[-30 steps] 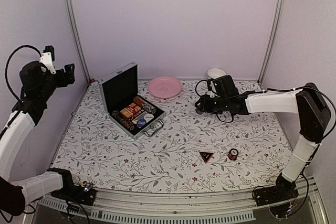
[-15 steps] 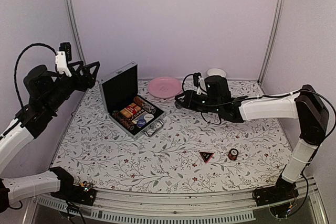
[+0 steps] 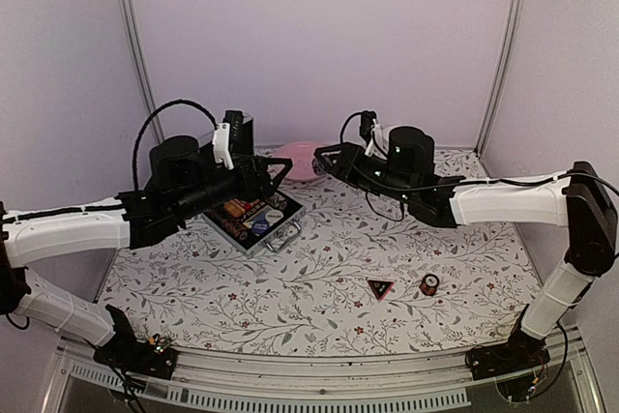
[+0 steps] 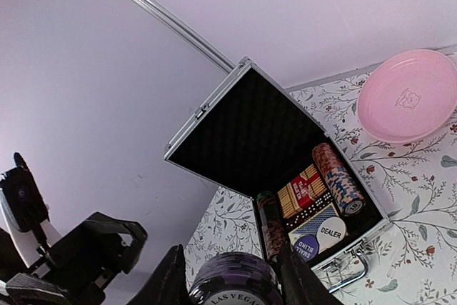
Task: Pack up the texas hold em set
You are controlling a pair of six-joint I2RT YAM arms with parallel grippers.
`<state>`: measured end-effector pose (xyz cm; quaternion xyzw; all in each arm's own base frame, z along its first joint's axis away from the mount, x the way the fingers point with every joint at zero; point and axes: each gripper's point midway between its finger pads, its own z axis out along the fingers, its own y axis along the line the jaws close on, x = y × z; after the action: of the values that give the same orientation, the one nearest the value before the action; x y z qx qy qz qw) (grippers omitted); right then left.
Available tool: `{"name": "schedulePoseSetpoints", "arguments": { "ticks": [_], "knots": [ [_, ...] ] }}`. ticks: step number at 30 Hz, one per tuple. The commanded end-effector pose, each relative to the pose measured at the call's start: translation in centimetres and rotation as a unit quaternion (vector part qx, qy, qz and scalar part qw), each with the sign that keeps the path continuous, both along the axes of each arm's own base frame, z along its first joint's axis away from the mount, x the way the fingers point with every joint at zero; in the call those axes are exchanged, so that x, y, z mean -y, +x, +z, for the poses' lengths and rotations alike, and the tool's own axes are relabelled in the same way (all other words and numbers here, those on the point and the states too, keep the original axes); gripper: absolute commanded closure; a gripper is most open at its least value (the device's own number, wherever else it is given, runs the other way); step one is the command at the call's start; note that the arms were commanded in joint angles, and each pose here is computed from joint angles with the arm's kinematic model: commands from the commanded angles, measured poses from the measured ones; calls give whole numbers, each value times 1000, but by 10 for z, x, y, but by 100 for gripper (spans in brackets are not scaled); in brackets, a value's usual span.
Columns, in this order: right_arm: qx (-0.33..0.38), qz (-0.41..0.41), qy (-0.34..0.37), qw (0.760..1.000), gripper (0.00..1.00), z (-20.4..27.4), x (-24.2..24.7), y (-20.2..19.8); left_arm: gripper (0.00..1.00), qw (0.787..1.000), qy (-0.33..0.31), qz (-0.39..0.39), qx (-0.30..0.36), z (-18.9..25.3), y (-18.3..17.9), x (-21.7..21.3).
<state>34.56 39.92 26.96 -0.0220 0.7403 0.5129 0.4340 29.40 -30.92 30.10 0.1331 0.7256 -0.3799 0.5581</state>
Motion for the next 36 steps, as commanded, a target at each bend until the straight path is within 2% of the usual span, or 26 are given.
{"name": "schedulePoseSetpoints", "arguments": {
  "ticks": [1, 10, 15, 26, 36],
  "knots": [
    [35, 1, 48, 998, 84, 42, 0, -9, 17, 997, -50, -55, -24, 6, -5, 34],
    [42, 16, 54, 998, 85, 52, -7, -21, 14, 995, -10, -94, -25, -13, 5, 66],
    [47, 6, 52, 998, 85, 56, 0, -24, 14, 994, -11, -108, -24, -14, 7, 74],
    [59, 9, 55, 997, 85, 67, 5, -30, 25, 990, 14, -127, -51, -39, 5, 82],
    [55, 13, 56, 997, 85, 65, 3, -32, 23, 991, 1, -128, -33, -31, 9, 87]
  ]
}}
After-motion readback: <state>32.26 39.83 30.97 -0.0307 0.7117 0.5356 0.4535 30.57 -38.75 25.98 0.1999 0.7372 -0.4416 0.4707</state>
